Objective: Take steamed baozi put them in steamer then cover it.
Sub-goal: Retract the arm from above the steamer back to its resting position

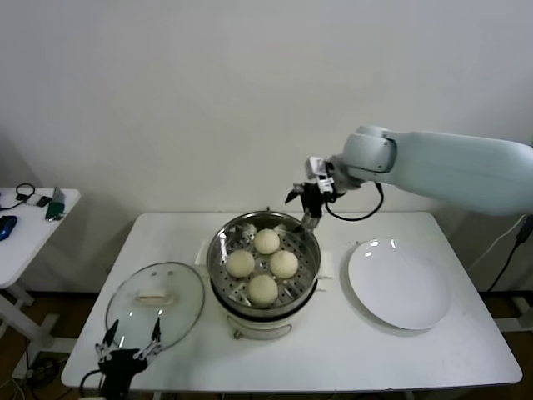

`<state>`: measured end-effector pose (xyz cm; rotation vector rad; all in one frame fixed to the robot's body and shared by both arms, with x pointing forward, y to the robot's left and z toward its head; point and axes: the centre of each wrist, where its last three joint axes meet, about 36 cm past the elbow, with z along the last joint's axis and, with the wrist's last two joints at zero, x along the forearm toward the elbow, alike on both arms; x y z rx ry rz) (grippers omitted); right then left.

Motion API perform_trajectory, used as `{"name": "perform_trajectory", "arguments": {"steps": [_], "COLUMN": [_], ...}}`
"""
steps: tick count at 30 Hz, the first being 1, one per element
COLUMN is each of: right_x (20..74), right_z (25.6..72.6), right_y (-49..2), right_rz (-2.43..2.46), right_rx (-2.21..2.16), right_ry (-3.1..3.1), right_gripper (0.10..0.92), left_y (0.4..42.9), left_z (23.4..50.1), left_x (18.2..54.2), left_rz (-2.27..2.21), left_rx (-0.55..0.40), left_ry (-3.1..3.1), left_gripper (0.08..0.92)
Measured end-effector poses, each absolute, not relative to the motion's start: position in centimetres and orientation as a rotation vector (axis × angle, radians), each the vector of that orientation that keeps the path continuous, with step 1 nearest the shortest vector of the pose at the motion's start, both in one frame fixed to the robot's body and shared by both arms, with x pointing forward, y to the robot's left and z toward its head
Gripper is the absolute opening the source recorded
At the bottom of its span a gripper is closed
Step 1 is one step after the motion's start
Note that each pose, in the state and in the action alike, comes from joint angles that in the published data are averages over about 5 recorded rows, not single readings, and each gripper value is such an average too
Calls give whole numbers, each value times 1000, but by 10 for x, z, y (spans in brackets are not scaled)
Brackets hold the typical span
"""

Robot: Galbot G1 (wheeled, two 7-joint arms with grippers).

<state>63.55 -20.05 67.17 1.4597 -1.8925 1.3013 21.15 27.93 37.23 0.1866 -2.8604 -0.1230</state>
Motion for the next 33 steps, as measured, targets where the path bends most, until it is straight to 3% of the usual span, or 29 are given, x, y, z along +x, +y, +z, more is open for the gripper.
{"name": "perform_trajectory", "arguments": {"steps": [8, 21, 33], "right_x": [614, 542, 434], "right_z": [641, 552, 428], "right_y": [-265, -370, -437], "right_rz": [998, 509, 174], "right_rx": [1177, 777, 451], "right_ry": [-2408, -2804, -3020], "right_gripper": [823, 823, 823], "left_y": [281, 290, 302], "left_z": [378, 387, 377], "left_x": [220, 244, 265], "left_rz": [-217, -406, -627], "left_rx": [180, 173, 193], "left_ry": [-2874, -2881, -2888], "left_gripper": [823, 823, 823]}}
